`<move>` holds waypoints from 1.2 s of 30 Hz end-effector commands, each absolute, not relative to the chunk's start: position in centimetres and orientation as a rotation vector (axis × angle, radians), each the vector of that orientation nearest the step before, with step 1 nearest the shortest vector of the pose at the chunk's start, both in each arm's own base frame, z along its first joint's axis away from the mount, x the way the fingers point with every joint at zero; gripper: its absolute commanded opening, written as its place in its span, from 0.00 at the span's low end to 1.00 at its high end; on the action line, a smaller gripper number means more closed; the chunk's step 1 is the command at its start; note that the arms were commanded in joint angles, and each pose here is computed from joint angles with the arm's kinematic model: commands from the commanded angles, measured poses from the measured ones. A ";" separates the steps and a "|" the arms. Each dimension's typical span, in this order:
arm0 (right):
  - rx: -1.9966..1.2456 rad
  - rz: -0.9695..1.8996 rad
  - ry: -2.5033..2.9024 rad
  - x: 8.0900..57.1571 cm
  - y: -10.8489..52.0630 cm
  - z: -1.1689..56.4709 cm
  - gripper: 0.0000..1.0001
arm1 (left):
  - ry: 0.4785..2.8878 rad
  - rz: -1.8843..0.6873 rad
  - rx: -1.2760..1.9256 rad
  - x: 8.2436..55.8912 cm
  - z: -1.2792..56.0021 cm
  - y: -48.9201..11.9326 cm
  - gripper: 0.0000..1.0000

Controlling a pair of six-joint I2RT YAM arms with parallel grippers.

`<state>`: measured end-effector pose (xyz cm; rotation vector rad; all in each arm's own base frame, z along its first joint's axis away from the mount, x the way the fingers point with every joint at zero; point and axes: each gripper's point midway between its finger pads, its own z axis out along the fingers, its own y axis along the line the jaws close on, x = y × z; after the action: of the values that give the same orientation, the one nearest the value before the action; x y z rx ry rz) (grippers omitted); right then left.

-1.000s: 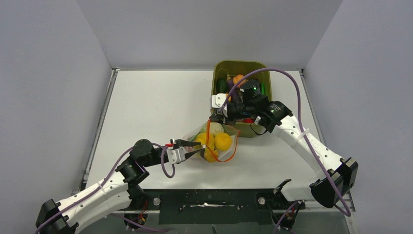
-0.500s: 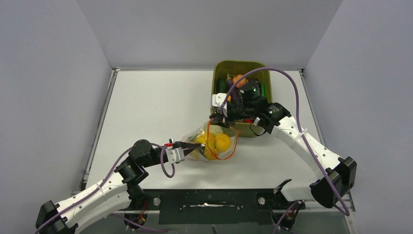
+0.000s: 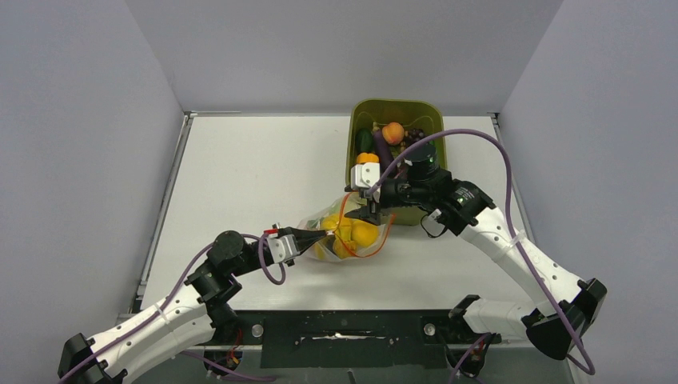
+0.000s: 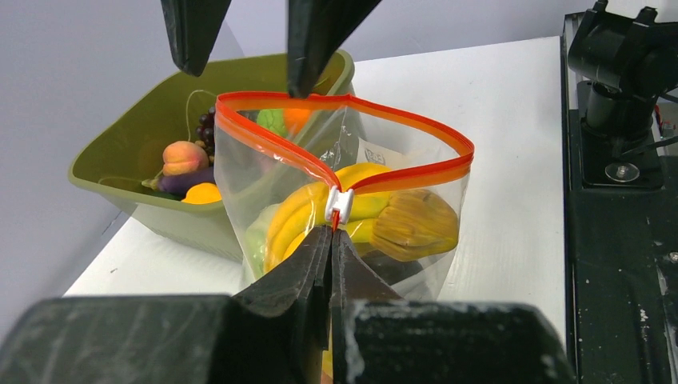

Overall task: Place the food in the zip-top bag and seal the zipper
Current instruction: Zip the zipper food storage bag at the center of the board.

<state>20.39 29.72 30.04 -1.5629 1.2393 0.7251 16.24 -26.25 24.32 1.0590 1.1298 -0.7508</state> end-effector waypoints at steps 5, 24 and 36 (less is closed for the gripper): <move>-1.577 0.704 1.154 17.5 32.0 31.7 0.53 | 1.032 -0.758 0.953 16.5 29.7 -26.0 0.00; -1.708 0.616 1.320 17.2 33.4 26.3 0.27 | 1.061 -0.759 0.939 16.7 29.4 -25.9 0.00; -1.605 0.597 1.273 18.1 33.3 28.8 0.00 | 1.164 -0.709 0.920 16.8 28.0 -24.2 0.15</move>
<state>17.00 33.21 25.22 -1.7248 1.3369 0.6259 16.56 -25.34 24.71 0.9920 1.1950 -0.7441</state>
